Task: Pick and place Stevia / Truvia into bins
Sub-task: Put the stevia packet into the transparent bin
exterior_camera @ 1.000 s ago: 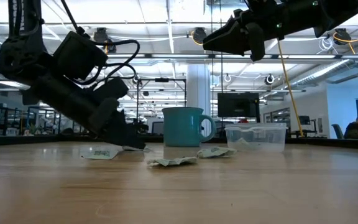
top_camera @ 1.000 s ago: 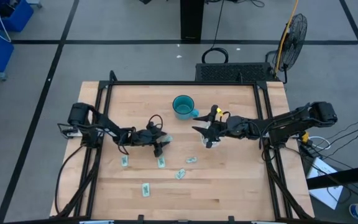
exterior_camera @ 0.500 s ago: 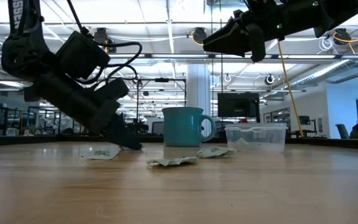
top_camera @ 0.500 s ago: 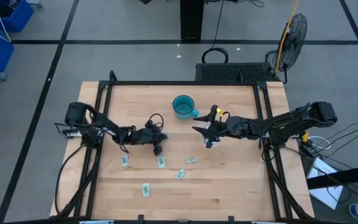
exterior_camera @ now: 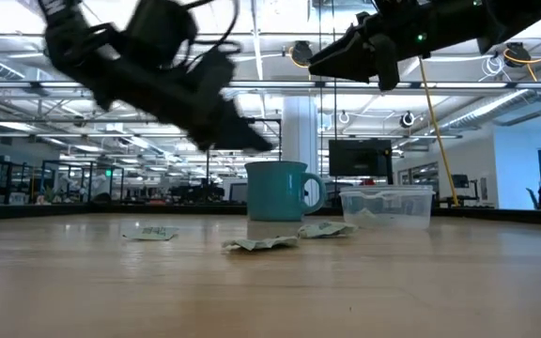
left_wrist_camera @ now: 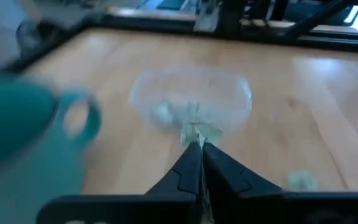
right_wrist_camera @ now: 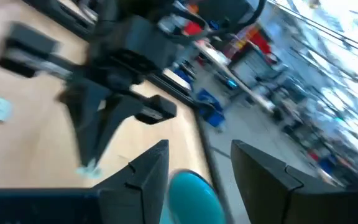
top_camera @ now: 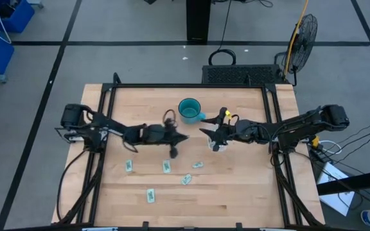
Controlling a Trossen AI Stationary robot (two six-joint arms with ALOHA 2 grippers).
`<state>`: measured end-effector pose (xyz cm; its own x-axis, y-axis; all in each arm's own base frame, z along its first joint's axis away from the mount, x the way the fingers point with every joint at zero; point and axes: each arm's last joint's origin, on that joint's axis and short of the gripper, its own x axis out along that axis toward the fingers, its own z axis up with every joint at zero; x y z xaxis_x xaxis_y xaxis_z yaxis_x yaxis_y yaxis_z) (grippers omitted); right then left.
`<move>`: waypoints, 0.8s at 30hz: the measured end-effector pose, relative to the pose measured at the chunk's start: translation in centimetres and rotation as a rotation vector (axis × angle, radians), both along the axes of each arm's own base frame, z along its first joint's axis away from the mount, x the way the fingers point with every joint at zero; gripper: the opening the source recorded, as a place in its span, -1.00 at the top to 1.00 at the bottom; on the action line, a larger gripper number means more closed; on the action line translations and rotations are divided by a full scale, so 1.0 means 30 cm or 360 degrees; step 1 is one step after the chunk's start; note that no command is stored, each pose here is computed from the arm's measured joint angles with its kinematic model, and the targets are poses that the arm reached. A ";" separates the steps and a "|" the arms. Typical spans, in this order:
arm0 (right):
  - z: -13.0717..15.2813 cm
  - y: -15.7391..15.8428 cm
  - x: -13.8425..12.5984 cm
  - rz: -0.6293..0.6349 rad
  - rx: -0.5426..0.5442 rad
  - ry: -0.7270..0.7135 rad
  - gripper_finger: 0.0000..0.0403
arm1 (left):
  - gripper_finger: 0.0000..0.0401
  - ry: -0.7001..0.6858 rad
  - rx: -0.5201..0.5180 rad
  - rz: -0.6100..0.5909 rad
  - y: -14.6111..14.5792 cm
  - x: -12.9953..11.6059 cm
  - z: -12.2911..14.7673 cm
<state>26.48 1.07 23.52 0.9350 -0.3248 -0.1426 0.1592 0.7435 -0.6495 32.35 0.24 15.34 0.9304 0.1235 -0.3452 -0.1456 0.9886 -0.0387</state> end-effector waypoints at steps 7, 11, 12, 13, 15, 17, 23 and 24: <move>0.072 0.045 -0.107 -0.0383 -0.0050 0.0006 0.19 | 0.95 -0.0054 0.0161 -0.0132 0.060 0.261 0.081; 0.082 0.060 -0.171 -0.0427 0.0032 0.0061 0.22 | 0.94 0.0022 0.0109 -0.0199 0.087 0.395 0.026; 0.085 0.060 -0.182 -0.0426 0.0058 0.0060 0.22 | 0.91 0.0048 0.0104 -0.0201 0.091 0.422 0.013; 0.087 0.061 -0.192 -0.0426 0.0077 0.0063 0.23 | 0.87 0.0090 0.0098 -0.0201 0.092 0.443 -0.004; 0.091 0.061 -0.209 -0.0425 0.0108 0.0068 0.24 | 0.77 0.0154 0.0092 -0.0184 0.096 0.484 -0.031; 0.095 0.060 -0.217 -0.0428 0.0141 0.0049 0.24 | 0.66 0.0250 0.0087 -0.0169 0.099 0.505 -0.055; 0.076 0.058 -0.226 -0.0424 0.0130 0.0087 0.24 | 0.33 0.0409 0.0106 -0.0158 0.103 0.515 -0.053; 0.071 0.058 -0.227 -0.0421 0.0118 0.0099 0.24 | 0.29 0.0428 0.0115 -0.0147 0.103 0.509 -0.041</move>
